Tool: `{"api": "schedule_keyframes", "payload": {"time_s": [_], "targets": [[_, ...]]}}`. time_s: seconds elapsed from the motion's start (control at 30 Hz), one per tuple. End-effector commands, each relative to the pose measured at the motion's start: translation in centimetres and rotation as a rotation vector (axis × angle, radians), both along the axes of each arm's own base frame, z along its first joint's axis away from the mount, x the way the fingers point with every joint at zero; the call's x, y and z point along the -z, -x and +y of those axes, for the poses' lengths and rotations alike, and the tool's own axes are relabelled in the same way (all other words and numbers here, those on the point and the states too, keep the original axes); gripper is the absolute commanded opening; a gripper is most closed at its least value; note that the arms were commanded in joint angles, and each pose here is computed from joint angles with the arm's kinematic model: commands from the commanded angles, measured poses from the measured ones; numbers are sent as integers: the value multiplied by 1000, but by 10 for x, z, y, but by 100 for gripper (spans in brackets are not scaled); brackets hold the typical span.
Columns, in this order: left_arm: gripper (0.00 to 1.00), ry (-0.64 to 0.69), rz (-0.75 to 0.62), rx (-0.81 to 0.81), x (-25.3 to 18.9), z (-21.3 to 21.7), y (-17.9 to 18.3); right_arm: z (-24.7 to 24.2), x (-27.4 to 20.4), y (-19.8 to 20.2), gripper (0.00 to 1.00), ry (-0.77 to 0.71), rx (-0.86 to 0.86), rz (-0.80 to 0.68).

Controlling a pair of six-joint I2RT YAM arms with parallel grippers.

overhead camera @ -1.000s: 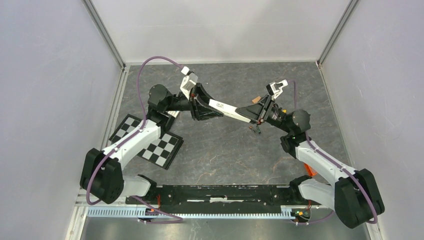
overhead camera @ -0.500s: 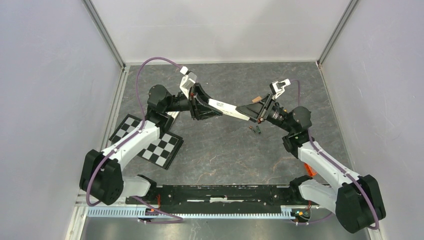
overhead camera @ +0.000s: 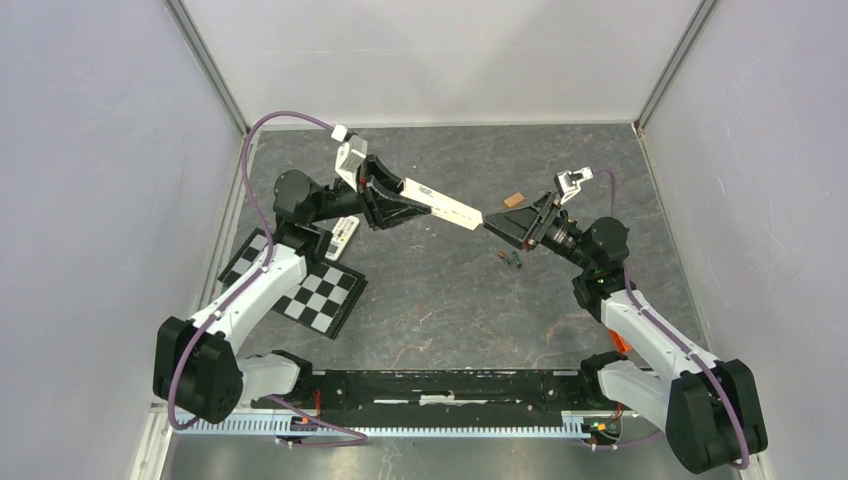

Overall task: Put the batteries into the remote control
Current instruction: Pick up the remote control from the center of the board.

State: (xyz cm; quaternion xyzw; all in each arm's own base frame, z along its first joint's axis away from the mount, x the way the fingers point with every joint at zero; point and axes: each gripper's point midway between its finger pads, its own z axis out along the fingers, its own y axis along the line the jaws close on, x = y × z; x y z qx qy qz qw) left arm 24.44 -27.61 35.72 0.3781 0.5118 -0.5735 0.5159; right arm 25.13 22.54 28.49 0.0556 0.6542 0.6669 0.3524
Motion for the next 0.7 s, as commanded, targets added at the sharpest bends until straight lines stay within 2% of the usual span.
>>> {"api": "schedule_keyframes", "payload": {"time_s": [0.0,0.13,0.2,0.37,0.67], "targets": [[2,1,-133,1,-17,3,7,-5,-15,5,75,2,12,-83],[2,-38,-125,-27,-4,3,0,-6,-26,6,84,-18,21,-110],[2,-43,-119,-27,-2,2,-2,-6,-29,7,84,-23,15,-110],[2,-27,-120,-11,-3,1,-1,-2,-23,7,78,-14,-20,-70],[2,-21,-116,18,0,0,3,12,-28,5,73,-18,-64,-59]]}}
